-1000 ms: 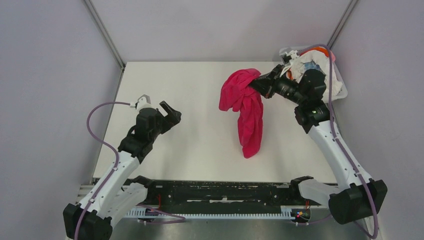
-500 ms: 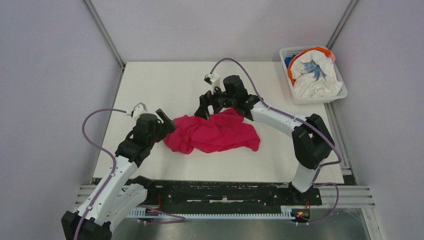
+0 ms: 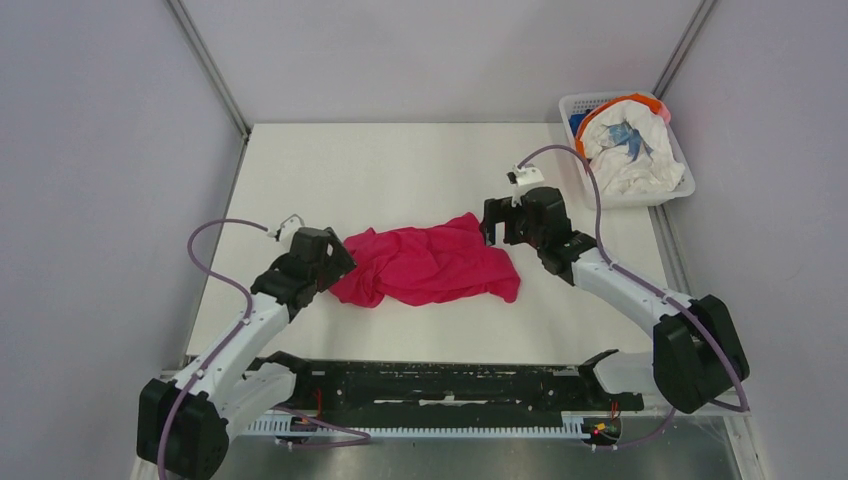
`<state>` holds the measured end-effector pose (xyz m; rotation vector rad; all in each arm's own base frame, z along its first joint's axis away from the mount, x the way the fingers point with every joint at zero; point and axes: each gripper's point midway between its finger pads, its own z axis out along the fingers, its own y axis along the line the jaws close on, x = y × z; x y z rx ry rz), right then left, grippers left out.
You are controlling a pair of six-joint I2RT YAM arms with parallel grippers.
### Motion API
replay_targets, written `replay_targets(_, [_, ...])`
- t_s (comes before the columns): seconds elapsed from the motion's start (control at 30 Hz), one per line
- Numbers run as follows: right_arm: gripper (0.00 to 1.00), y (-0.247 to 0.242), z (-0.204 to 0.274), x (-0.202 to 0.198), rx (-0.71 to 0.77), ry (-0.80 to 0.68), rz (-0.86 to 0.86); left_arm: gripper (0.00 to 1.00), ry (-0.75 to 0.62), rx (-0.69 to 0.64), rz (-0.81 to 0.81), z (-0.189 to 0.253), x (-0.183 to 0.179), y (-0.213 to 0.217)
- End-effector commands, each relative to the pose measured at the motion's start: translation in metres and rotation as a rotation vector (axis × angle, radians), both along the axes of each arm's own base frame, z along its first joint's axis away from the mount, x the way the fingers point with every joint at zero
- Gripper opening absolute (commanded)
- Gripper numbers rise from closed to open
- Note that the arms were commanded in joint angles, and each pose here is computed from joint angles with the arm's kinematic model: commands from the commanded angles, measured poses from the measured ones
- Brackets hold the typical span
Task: Fold and stack the t-shirts
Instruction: Move the tshirt to the center of the board, then flatten out the tshirt
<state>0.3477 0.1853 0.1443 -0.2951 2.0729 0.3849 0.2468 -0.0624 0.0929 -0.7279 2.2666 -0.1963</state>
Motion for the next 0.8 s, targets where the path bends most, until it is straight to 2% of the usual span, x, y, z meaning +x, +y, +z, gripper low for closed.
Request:
replay_targets(0.0, [0.98, -0.014, -0.016, 0.005, 0.021, 0.035, -0.078, 1.0, -0.101, -0.022, -0.029, 0.011, 0.041, -0.007])
replay_targets(0.2, [0.98, -0.009, -0.026, 0.028, 0.01, 0.07, -0.093, 1.0, -0.041, 0.008, -0.053, -0.009, 0.062, -0.006])
replay_targets(0.37, [0.98, 0.004, -0.039, 0.052, -0.029, 0.101, -0.055, 0.88, 0.044, 0.011, -0.096, -0.033, 0.068, -0.013])
replay_targets(0.4, [0.98, 0.008, -0.042, 0.058, -0.035, 0.105, -0.043, 0.83, 0.065, 0.012, -0.105, -0.04, 0.067, -0.014])
replay_targets(0.53, [0.96, 0.021, -0.059, 0.078, -0.061, 0.131, -0.028, 0.53, 0.073, -0.035, -0.168, -0.054, 0.069, -0.028])
replay_targets(0.6, [0.95, 0.029, -0.067, 0.085, -0.08, 0.133, -0.019, 0.32, 0.075, -0.051, -0.195, -0.057, 0.07, -0.034])
replay_targets(0.67, [0.93, 0.038, -0.076, 0.089, -0.116, 0.135, -0.006, 0.04, 0.093, -0.03, -0.192, -0.059, 0.07, -0.031])
replay_targets(0.77, [0.9, 0.045, -0.093, 0.088, -0.17, 0.153, -0.016, 0.02, 0.097, -0.007, -0.192, -0.055, 0.068, -0.027])
